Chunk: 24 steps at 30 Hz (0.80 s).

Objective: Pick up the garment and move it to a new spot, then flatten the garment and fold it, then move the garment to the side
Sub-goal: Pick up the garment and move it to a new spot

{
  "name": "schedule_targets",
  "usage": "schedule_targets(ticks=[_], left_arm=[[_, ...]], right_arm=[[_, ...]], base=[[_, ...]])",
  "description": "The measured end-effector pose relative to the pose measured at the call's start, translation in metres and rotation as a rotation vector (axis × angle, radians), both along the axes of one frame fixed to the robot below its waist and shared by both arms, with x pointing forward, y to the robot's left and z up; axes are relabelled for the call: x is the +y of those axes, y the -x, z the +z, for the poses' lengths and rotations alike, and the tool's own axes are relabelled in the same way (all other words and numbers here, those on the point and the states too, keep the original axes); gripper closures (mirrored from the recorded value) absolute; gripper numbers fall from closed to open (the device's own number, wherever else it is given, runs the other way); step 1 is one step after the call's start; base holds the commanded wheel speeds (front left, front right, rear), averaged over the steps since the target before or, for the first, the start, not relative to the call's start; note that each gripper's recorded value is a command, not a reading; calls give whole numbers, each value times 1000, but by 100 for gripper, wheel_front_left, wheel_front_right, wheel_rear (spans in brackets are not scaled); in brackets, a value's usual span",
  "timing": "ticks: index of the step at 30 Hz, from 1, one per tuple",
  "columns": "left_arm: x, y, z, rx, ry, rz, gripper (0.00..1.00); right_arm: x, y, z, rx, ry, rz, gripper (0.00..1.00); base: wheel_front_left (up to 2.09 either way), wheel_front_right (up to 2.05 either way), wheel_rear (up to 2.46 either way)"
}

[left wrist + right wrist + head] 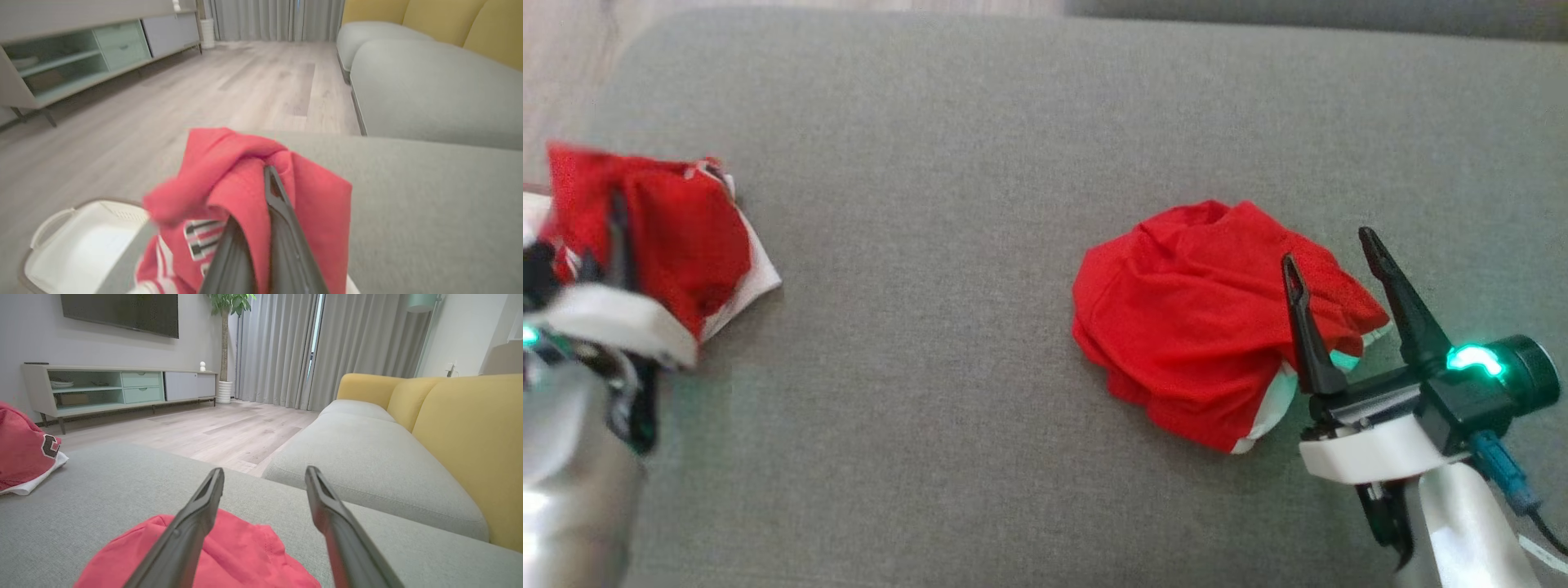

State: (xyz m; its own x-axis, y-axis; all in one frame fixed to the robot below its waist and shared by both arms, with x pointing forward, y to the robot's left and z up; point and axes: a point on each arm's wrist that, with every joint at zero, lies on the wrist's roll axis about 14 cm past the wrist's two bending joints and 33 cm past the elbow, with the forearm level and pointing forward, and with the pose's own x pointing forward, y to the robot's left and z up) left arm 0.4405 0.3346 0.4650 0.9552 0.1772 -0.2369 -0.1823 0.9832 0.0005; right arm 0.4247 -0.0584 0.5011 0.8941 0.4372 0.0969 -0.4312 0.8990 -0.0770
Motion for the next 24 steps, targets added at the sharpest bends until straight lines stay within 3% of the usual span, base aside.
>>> schedule_targets(ticks=[1, 2, 5, 10, 18, 24], left_arm=[[-7, 4, -15, 26, 23, -4, 16], [-13, 5, -24, 36, 43, -3, 0], [-30, -3, -23, 12, 60, -27, 0], [-67, -15, 44, -222, 20, -107, 0], [-139, 63, 33, -265, 54, -196, 0], [-188, 89, 33, -285, 96, -267, 0]], right_arm=[[-1, -2, -3, 8, 2, -2, 0], [-2, -3, -5, 12, 4, -4, 0], [-8, -2, -7, 17, 11, -20, 0], [-20, 6, 10, -18, 10, -61, 0], [-48, 49, 22, -24, -18, -147, 0], [-79, 75, 21, -21, -30, -249, 0]], base=[[0, 0, 0], [0, 0, 0], [0, 0, 0], [0, 0, 0], [0, 0, 0], [0, 0, 0]])
